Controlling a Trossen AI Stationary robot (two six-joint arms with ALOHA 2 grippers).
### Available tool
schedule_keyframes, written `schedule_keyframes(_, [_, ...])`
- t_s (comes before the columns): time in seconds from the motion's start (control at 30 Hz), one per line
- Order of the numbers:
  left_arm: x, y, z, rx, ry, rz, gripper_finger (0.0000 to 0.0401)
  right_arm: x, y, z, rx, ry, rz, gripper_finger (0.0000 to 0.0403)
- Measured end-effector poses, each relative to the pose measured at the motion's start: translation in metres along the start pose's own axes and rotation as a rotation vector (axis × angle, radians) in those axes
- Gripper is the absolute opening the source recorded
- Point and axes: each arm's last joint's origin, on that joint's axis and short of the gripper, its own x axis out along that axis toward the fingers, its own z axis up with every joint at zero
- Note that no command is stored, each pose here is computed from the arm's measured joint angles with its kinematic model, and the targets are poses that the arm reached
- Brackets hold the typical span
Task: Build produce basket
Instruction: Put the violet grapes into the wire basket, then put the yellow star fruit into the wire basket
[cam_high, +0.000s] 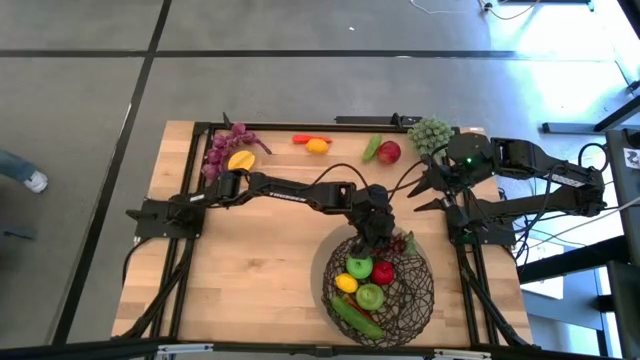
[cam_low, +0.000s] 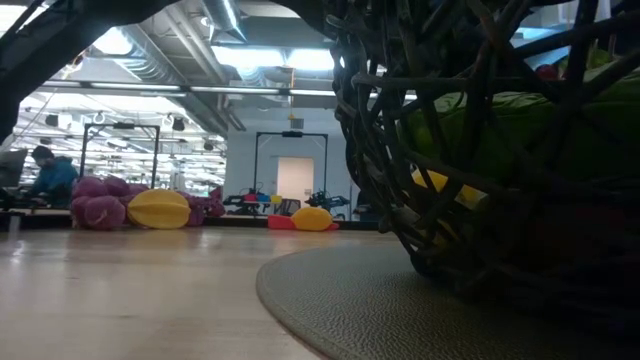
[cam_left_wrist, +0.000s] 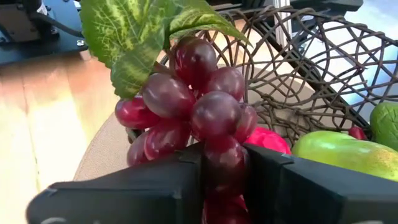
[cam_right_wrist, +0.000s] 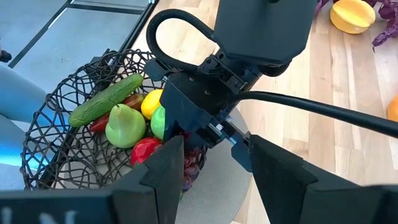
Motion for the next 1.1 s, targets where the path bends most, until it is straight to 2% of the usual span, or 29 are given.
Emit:
schedule_keyframes(0.43, [0.0003, -0.0006, -0.0003, -0.034, 0.004, -0.001, 0.009, -0.0001, 0.0001, -0.0003, 0.002, 0.003, 0.001, 0.0177])
schedule_keyframes(0.53, [0.0011, -0.0019, -0.0007, -0.083, 0.012, 0.012, 0.0094, -0.0001, 0.0001, -0.0003, 0.002, 0.003, 0.001, 0.0177])
schedule_keyframes(1.1, [-0.0004, 0.0015, -0.0024, -0.086, 0.024, 0.038, 0.009, -0.0003, 0.0002, -0.0006, 0.004, 0.006, 0.001, 0.0177])
